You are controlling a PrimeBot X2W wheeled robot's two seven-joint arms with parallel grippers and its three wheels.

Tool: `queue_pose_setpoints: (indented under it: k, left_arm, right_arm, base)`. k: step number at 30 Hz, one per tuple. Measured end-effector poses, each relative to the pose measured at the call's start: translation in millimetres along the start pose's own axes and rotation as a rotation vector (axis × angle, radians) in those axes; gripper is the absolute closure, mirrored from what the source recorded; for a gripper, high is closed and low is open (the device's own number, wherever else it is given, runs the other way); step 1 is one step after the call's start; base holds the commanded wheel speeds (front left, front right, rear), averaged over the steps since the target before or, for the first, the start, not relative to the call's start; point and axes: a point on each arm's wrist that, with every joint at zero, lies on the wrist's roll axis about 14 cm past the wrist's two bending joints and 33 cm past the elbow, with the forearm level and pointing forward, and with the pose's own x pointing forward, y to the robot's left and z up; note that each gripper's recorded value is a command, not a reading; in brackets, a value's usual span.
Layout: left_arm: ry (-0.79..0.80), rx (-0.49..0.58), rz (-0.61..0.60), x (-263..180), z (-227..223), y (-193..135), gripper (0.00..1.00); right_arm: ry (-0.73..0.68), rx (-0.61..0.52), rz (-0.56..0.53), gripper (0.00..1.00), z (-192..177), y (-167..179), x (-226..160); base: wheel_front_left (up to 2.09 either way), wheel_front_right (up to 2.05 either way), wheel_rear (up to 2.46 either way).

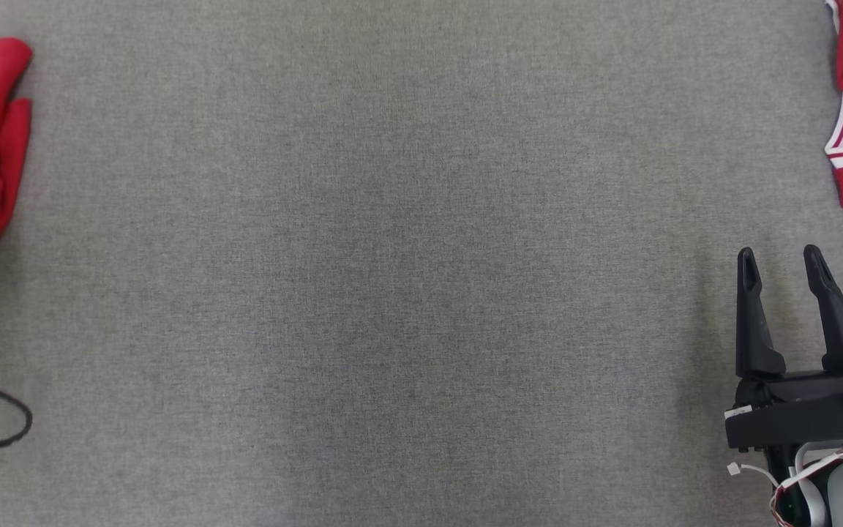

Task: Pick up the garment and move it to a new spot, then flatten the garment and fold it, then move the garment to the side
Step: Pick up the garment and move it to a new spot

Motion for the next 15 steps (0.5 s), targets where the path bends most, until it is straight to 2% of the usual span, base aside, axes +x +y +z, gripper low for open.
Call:
queue_pose_setpoints:
  k: [4,6,7,8,12,15]
  left_arm:
    - [0.14,-0.012,0.006,-6,-25,4,0.0]
    - [0.19,0.015,0.002,-8,-33,4,0.0]
    - [0.205,-0.004,-0.001,-9,-35,3,0.2]
    - [0.21,-0.01,-0.002,-10,-35,4,0.99]
    - [0.2,0.037,0.008,-16,-35,11,1.0]
    - [0.13,0.055,0.006,-18,-21,12,1.0]
  right_arm:
    - [-0.017,-0.004,0.003,0.0,8,1,-1]
    - [-0.019,-0.005,0.003,0.0,10,1,-1]
    - [-0.02,-0.005,0.003,0.0,11,1,-2]
    - [-0.023,-0.006,0.004,0.0,12,1,-2]
    - [-0.035,-0.006,0.006,0.0,17,3,-4]
    - [-0.042,0.0,0.003,0.0,19,3,-6]
  base:
    - [0.0,0.0,0.0]
    - [0.0,0.0,0.0]
    - [0.0,0.0,0.0]
    - [0.0,0.0,0.0]
    - [0.0,0.0,0.0]
    - [0.0,0.0,0.0]
